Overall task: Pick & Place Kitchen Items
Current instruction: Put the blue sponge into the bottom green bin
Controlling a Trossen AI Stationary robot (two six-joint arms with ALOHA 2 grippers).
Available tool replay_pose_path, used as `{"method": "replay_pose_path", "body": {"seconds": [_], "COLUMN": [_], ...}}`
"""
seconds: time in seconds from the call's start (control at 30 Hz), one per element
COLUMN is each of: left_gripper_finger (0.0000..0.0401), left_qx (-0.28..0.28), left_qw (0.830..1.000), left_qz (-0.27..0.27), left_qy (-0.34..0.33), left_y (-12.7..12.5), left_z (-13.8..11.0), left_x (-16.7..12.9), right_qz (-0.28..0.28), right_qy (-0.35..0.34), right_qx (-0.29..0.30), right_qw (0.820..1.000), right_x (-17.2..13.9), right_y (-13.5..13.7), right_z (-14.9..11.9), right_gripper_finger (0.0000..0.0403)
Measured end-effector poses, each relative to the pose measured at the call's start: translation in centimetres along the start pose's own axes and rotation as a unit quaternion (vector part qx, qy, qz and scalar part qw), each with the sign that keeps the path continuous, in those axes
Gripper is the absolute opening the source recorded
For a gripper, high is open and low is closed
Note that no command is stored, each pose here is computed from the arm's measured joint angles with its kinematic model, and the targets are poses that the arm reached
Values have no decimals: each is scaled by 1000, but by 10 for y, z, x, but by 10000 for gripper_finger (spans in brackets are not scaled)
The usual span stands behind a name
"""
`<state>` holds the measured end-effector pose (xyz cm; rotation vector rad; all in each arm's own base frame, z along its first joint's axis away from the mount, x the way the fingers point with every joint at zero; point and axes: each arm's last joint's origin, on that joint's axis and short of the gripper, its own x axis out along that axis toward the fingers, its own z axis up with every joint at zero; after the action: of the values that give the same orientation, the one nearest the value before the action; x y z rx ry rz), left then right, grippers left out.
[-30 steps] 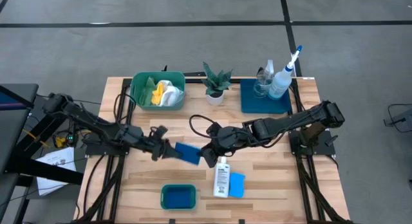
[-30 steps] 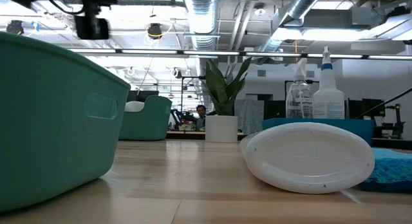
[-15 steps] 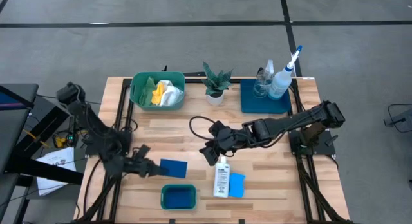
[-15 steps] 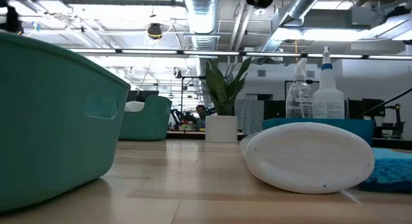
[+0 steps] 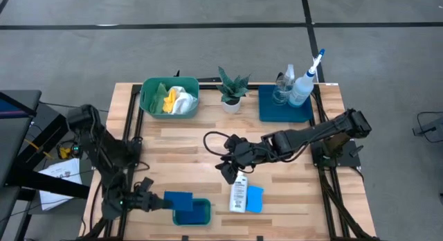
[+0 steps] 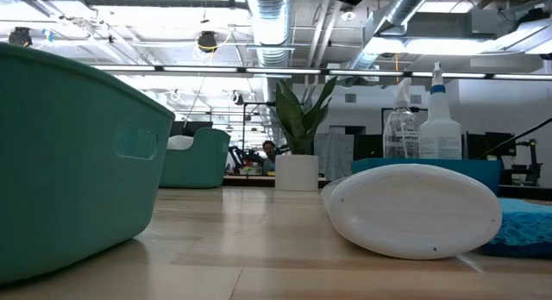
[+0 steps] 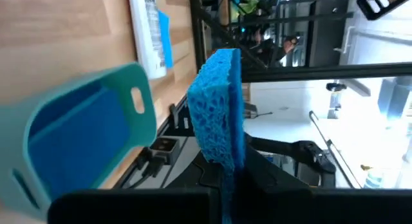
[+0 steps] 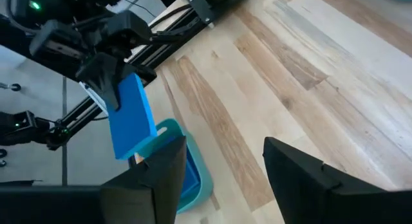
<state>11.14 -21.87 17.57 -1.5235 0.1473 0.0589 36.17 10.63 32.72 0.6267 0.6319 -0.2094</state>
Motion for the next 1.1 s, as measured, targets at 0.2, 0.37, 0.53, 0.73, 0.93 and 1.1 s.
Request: {"method": "replay_pose_path", "body": {"seconds": [0.2,0.37,0.53,0.73,0.93,1.1], "left_gripper_finger": [5,5,5,5,5,5], "left_qx": [5,6,5,8,14,8], "left_qw": [1000,1000,1000,999,998,996], "left_qz": [10,20,27,45,68,90], "left_qy": [7,4,-7,-6,1,14], "left_y": [14,26,35,44,45,45], "left_z": [-27,-42,-50,-52,-46,-39], "left_x": [5,12,23,37,45,58], "right_qz": [0,-11,-8,-5,-10,-10], "right_qy": [-9,-25,-36,-43,-50,-50], "right_qx": [10,34,47,58,66,66], "right_qw": [1000,999,998,997,997,997], "right_x": [-1,-1,-2,-2,-2,-2], "right_y": [3,4,5,6,6,6], "right_z": [-2,-2,-1,0,0,0], "right_gripper_finger": [196,196,194,193,193,193]}}
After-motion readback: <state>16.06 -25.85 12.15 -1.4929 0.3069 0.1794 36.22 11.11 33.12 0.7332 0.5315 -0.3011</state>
